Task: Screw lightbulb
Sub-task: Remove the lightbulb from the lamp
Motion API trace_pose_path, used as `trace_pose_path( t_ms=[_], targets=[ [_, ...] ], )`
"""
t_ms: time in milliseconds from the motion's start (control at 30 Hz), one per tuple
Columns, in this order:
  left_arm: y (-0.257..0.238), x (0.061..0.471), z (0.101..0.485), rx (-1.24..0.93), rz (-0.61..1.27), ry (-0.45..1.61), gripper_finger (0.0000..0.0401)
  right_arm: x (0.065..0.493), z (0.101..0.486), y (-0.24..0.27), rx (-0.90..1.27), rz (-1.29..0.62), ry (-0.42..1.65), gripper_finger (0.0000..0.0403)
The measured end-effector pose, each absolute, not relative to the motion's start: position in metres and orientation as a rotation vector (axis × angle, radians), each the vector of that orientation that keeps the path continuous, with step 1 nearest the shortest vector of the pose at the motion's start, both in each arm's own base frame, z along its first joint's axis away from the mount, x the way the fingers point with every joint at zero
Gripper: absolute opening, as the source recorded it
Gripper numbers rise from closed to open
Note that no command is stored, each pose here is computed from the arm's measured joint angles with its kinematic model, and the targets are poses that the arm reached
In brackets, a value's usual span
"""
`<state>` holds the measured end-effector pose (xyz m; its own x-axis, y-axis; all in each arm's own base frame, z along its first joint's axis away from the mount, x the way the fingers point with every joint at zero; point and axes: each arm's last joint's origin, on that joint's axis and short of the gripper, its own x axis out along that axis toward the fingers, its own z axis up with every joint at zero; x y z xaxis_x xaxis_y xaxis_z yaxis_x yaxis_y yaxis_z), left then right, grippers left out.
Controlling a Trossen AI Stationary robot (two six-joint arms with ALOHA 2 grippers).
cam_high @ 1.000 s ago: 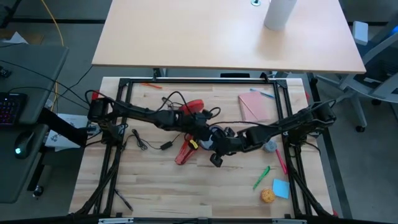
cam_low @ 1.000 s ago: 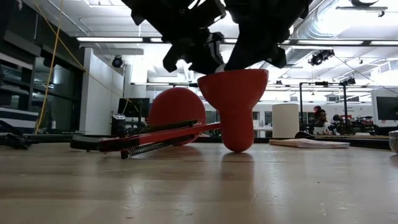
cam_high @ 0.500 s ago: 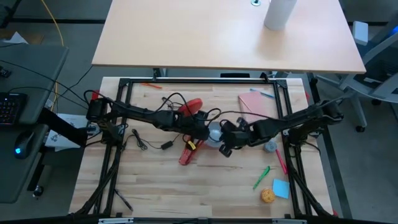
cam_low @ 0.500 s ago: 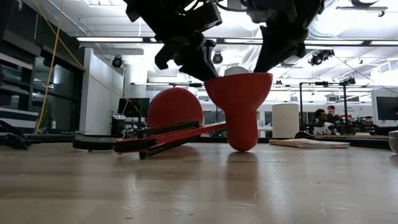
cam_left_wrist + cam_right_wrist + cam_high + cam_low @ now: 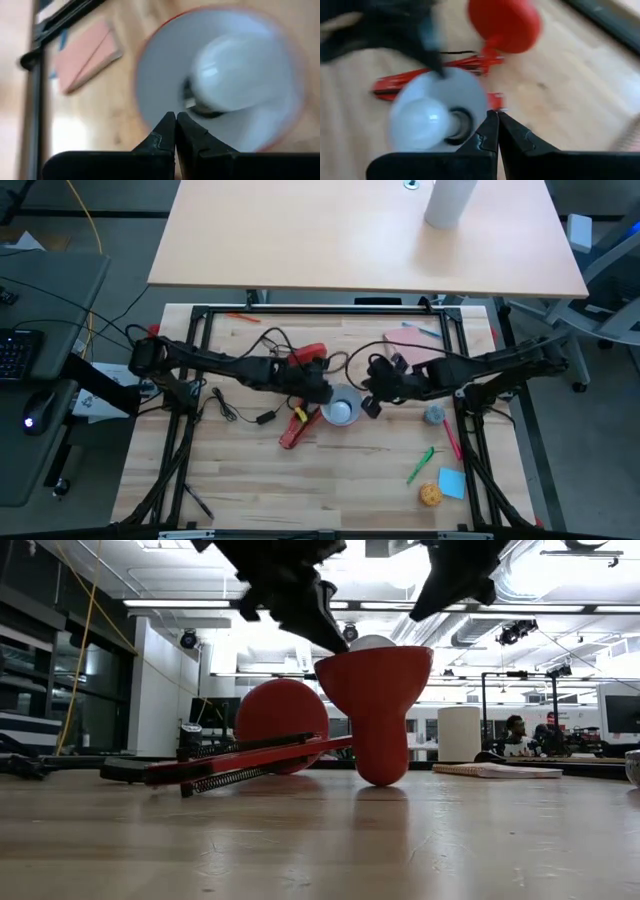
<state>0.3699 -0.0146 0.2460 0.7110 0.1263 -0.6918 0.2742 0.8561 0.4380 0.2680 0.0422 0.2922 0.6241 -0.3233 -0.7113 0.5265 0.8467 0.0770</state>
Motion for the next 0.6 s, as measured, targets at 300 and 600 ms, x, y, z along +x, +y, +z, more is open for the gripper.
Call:
trace_pose_path(
  t_ms=[300, 600],
  targets=[
    [0.007, 0.377, 0.248, 0.636, -0.146, 0.711, 0.0, 0.306, 0.278, 0.085, 0.451, -0.217, 0.66, 0.0],
    [-0.003, 0.38, 0.246, 0.731, -0.24, 0.663, 0.0, 0.33, 0.236, 0.11, 0.524, -0.245, 0.7, 0.0]
  ],
)
